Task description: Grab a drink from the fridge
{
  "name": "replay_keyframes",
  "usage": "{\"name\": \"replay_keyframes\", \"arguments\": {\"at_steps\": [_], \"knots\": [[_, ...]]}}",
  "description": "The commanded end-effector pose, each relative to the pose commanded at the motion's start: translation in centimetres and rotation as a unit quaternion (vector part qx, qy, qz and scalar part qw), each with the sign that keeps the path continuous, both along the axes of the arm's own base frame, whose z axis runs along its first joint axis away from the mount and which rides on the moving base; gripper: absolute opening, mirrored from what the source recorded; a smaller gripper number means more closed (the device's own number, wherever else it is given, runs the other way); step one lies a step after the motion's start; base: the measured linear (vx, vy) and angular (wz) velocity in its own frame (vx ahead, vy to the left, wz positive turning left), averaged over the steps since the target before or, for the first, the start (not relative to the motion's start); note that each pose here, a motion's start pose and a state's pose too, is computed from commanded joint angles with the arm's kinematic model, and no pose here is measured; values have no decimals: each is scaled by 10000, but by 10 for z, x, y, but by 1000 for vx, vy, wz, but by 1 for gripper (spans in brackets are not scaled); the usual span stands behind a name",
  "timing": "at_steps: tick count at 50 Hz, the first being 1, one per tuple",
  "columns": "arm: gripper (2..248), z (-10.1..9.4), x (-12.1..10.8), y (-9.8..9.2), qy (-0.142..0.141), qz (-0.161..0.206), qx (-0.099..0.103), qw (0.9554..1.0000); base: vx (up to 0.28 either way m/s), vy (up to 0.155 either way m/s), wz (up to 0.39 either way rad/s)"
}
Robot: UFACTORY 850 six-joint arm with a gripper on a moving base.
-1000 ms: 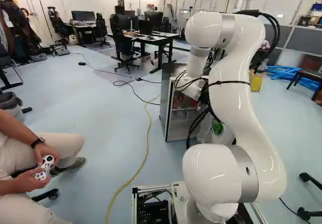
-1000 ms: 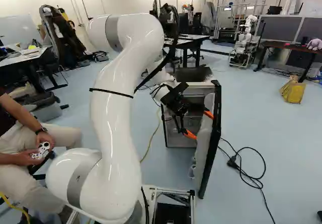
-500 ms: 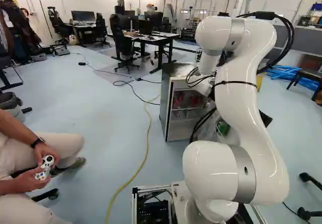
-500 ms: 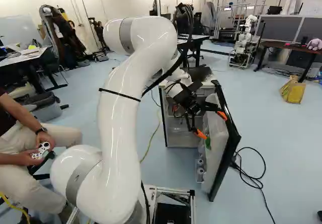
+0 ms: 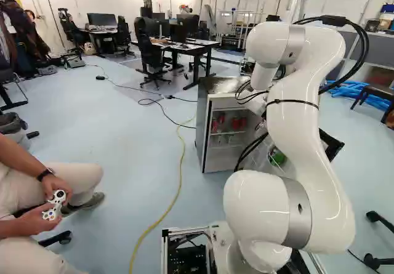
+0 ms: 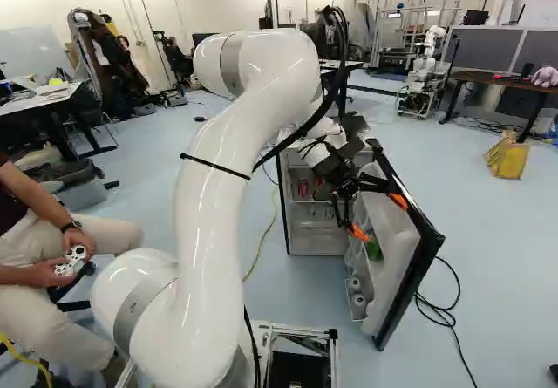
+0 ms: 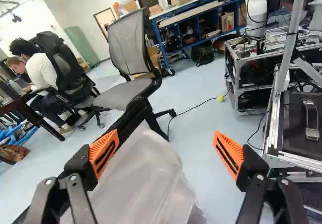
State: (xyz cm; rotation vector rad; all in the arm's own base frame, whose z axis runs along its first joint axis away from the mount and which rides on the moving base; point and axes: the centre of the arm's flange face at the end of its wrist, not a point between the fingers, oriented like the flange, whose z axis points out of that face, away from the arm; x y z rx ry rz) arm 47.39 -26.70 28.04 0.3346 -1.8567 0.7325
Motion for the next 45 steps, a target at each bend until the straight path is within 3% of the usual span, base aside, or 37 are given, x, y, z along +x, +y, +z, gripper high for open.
{"name": "replay_keyframes", "arguments": {"at_steps": [13, 23, 34, 45], "knots": [[247, -2, -8, 8, 198, 379, -55, 9991, 0, 0, 0], [247, -4, -20, 21, 472, 946, -126, 9943, 0, 0, 0], [247, -6, -33, 38, 776, 1633, -198, 9833, 0, 0, 0], [247, -7, -48, 55, 1057, 2331, -256, 9663, 0, 0, 0]]}}
